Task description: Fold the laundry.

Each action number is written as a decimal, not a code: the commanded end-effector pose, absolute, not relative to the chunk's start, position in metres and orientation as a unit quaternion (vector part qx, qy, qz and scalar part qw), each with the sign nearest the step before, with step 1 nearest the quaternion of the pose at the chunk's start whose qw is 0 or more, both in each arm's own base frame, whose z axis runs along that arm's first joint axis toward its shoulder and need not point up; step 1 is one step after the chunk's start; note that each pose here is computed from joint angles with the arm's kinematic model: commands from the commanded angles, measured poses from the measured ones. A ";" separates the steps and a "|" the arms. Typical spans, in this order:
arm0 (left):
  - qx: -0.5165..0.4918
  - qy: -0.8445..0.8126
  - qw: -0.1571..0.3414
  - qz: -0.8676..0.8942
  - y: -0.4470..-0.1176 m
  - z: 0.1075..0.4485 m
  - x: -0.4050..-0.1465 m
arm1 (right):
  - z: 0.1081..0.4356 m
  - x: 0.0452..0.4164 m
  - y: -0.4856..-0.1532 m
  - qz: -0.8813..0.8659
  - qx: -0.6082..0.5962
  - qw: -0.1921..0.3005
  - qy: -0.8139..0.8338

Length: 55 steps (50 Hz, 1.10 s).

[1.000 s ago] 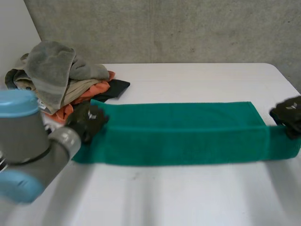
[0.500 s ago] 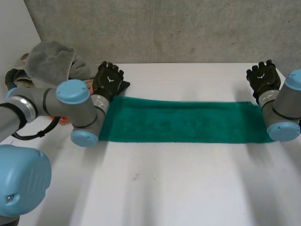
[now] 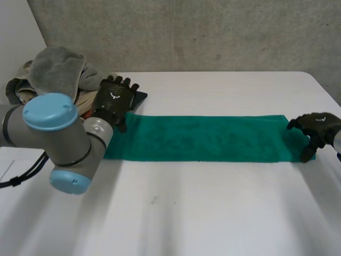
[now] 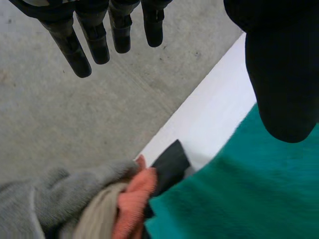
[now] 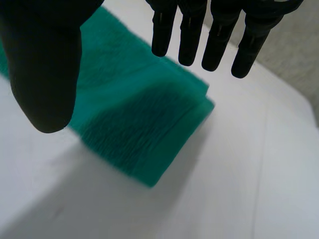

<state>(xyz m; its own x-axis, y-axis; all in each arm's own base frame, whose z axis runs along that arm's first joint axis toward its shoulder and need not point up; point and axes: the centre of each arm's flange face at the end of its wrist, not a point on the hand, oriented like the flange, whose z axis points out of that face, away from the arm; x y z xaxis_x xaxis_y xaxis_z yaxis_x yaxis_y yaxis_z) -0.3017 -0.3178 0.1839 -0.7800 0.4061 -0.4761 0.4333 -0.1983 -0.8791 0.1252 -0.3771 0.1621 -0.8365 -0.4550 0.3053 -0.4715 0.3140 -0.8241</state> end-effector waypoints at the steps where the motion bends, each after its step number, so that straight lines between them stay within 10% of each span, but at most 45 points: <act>1: 0.317 0.653 -0.010 -0.688 -0.311 0.176 -0.297 | 0.133 0.119 -0.389 0.511 0.286 0.016 -0.811; 11: 0.316 0.661 -0.007 -0.681 -0.309 0.171 -0.291 | 0.123 0.110 -0.400 0.516 0.277 0.040 -0.810; 27: 0.304 0.646 -0.004 -0.700 -0.291 0.202 -0.279 | 0.186 0.027 -0.415 0.529 0.317 0.257 -0.744; 35: 0.302 0.647 -0.002 -0.701 -0.284 0.207 -0.273 | 0.217 0.150 -0.398 0.610 0.440 0.222 -0.620; 42: 0.301 0.649 -0.001 -0.699 -0.277 0.208 -0.268 | 0.222 0.289 -0.332 0.687 0.557 0.090 -0.458; 55: 0.301 0.665 0.005 -0.683 -0.270 0.198 -0.257 | 0.114 0.413 -0.225 0.639 0.672 -0.082 -0.366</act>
